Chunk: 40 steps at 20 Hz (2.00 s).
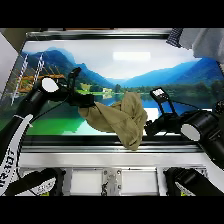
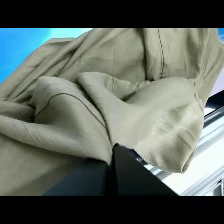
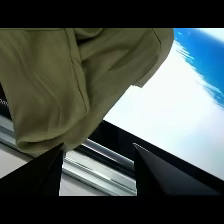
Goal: Fold the clothes and pants, and hang the long-sleeved shirts on hangers.
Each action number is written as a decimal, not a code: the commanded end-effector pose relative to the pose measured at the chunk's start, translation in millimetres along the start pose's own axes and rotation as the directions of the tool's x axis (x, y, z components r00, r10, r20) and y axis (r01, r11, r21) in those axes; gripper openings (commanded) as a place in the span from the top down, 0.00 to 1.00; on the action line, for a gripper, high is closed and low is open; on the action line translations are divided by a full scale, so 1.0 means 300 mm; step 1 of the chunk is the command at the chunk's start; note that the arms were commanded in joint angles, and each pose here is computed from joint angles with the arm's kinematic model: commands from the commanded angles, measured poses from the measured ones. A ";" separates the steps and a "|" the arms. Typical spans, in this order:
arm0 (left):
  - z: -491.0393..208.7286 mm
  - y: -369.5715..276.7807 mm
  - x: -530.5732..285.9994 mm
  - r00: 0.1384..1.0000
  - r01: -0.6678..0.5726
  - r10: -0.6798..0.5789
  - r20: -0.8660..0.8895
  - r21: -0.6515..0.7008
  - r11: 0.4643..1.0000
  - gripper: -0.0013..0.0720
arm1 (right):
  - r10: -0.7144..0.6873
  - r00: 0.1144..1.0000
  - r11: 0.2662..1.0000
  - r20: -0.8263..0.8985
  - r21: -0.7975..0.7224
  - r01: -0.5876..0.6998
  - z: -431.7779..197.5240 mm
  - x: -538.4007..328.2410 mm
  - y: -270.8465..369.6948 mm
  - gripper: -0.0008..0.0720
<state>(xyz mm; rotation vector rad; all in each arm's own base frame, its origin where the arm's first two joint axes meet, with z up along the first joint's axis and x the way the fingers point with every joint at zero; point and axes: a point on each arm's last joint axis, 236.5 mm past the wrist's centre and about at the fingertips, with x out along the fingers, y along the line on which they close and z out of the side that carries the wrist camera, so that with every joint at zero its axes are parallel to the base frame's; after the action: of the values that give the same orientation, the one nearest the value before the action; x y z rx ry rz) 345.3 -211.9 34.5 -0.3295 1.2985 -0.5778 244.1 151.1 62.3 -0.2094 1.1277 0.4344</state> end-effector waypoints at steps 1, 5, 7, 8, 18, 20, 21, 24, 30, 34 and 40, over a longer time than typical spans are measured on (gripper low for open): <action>0.011 0.008 -0.016 1.000 -0.003 0.003 0.017 -0.005 1.000 0.96 | 0.067 0.997 0.992 0.039 -0.109 -0.063 0.052 0.045 0.072 0.34; 0.017 0.008 -0.015 1.000 -0.004 0.004 0.025 -0.005 1.000 0.96 | 0.103 0.994 0.972 -0.022 -0.209 -0.105 0.055 0.189 0.190 0.34; 0.012 0.009 -0.015 1.000 -0.003 0.003 0.018 -0.005 1.000 0.96 | 0.061 0.998 0.977 -0.035 -0.203 -0.067 0.070 0.279 0.165 0.34; 0.007 0.008 -0.015 1.000 -0.003 0.003 0.012 -0.005 1.000 0.96 | 0.028 0.998 0.984 -0.057 -0.177 -0.038 0.066 0.323 0.131 0.34; -0.016 0.005 -0.016 1.000 0.001 -0.001 -0.017 0.017 1.000 0.96 | 0.004 0.992 0.996 -0.125 -0.090 -0.015 0.054 0.532 0.041 0.52; -0.021 0.001 -0.018 1.000 0.004 -0.004 -0.022 0.018 1.000 0.96 | 0.008 0.996 0.996 -0.094 -0.091 -0.017 0.077 0.501 0.044 0.97; -0.019 -0.003 -0.026 1.000 0.005 -0.004 -0.015 0.021 1.000 0.96 | 0.010 0.997 0.996 -0.074 -0.091 -0.017 0.092 0.480 0.046 0.97; 0.012 -0.047 -0.108 0.997 0.010 -0.014 0.071 0.054 0.998 0.96 | -0.004 0.999 0.990 0.038 -0.143 0.010 0.173 0.347 0.019 0.97; 0.117 -0.459 -0.761 0.845 0.007 -0.172 0.506 0.311 0.950 0.96 | -0.066 0.810 0.988 0.582 -0.077 0.136 0.518 -0.497 -0.107 0.98; -0.029 -0.796 -1.178 0.611 -0.003 -0.419 0.672 0.531 0.847 0.96 | -0.027 0.530 0.994 0.848 -0.035 0.108 0.526 -1.077 -0.052 0.98; -0.165 -0.976 -1.328 0.504 0.048 -0.596 0.625 0.669 0.742 0.96 | -0.022 0.424 1.000 0.905 0.024 0.002 0.473 -1.260 -0.041 0.98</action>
<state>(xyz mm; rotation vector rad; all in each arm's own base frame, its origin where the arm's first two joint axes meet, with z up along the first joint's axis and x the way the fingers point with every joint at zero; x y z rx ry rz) 195.3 -216.9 472.7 -0.2642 0.1542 -0.9318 248.9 115.0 442.9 -0.0140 0.0621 0.4338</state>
